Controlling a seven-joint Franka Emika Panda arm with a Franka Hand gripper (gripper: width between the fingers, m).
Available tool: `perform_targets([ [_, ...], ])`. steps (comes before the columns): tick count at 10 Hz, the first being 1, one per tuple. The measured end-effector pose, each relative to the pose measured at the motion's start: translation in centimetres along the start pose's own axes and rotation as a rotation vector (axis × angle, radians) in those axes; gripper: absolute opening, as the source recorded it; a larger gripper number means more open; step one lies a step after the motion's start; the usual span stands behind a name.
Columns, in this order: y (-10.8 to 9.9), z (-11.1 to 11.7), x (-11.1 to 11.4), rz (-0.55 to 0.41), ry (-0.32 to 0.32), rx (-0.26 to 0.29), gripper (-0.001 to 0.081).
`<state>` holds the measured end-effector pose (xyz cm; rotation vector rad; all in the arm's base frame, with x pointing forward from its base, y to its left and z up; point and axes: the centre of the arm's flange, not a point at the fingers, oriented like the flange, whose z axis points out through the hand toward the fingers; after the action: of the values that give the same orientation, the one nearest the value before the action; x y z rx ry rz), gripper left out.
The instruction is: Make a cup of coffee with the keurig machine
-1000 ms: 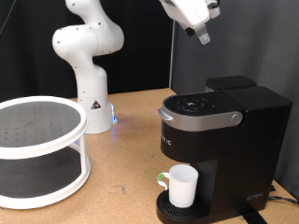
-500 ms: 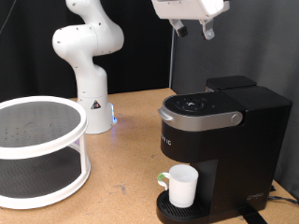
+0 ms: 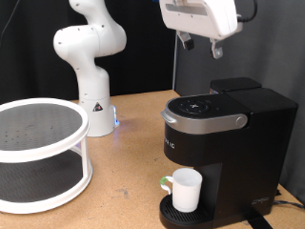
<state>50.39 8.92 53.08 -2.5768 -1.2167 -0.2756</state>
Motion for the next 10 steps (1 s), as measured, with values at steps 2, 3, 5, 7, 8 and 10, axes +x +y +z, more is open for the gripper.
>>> perform_targets([
  [2,0.9,0.8,0.0,0.056,0.027,-0.037,0.0803],
  [3,1.3,1.4,-0.3,0.066,0.04,-0.061,0.0803],
  [5,1.6,3.1,-1.3,0.052,0.018,-0.094,0.0803],
  [7,1.6,5.0,-2.4,0.043,-0.019,-0.104,0.0803],
  [8,1.7,5.8,-2.8,0.042,-0.028,-0.11,0.0803],
  [10,1.6,7.0,-3.5,0.045,-0.037,-0.111,0.0534],
])
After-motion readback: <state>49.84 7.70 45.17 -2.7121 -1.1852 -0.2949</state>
